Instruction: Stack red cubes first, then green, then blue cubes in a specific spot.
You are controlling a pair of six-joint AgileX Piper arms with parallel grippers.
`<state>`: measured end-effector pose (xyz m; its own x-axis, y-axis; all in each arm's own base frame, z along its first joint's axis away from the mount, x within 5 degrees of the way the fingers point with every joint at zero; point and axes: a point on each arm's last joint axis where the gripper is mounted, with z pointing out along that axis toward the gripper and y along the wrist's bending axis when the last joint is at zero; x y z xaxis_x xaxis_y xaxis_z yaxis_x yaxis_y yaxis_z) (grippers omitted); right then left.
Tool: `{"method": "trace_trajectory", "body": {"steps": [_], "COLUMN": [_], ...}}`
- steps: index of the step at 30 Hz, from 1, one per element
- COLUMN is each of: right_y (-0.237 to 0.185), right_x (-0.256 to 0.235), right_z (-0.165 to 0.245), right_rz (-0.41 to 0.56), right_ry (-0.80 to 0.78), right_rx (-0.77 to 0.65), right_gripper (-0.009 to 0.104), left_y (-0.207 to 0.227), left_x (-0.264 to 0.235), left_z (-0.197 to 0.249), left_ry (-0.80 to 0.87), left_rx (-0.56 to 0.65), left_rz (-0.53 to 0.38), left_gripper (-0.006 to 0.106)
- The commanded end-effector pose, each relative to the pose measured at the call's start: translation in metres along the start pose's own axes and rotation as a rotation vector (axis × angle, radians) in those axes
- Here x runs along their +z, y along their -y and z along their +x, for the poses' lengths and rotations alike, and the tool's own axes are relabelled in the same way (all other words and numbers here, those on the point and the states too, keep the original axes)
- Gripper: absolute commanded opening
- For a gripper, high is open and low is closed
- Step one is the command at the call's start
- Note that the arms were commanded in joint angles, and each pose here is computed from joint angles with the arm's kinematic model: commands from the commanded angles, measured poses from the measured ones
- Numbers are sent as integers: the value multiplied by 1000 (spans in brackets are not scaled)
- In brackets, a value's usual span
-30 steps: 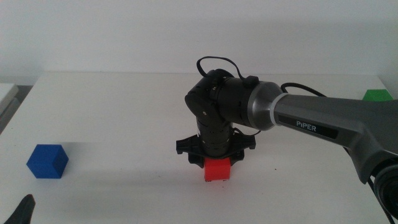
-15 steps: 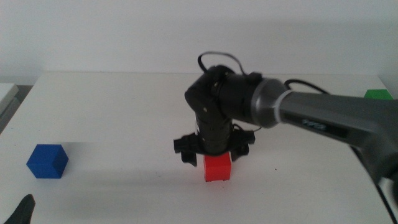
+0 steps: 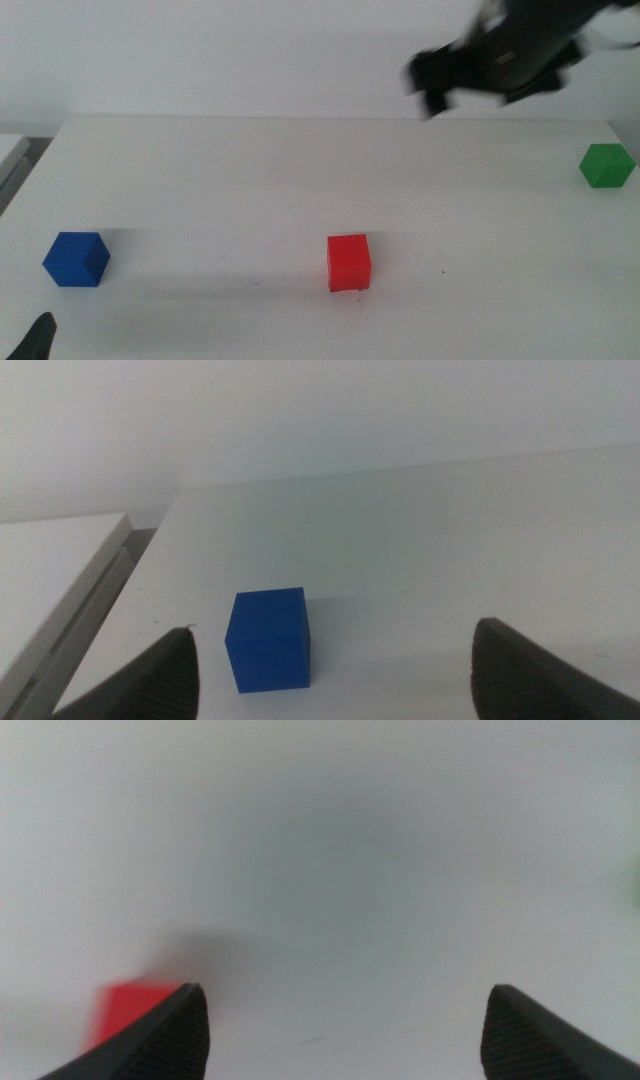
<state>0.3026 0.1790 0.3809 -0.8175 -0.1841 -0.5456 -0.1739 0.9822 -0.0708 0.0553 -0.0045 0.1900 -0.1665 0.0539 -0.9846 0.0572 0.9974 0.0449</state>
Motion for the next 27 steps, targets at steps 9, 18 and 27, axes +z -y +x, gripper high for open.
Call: {"method": "trace_trajectory", "body": {"steps": [9, 18, 27], "right_y": [156, 247, 300], "right_x": [13, 82, 146], "right_z": [-30, -36, -27], "right_rz": [159, 128, 88], "right_ry": [7, -48, -56], "right_rx": [97, 88, 194], "right_gripper": [80, 80, 80], "left_y": [0, 0, 0], "left_x": [0, 0, 0], "left_z": [-2, -2, -2], "left_ry": [18, 18, 18], "left_rx": [-3, -3, -3], "left_rz": [-4, -4, -4], "left_gripper": [92, 92, 92]}}
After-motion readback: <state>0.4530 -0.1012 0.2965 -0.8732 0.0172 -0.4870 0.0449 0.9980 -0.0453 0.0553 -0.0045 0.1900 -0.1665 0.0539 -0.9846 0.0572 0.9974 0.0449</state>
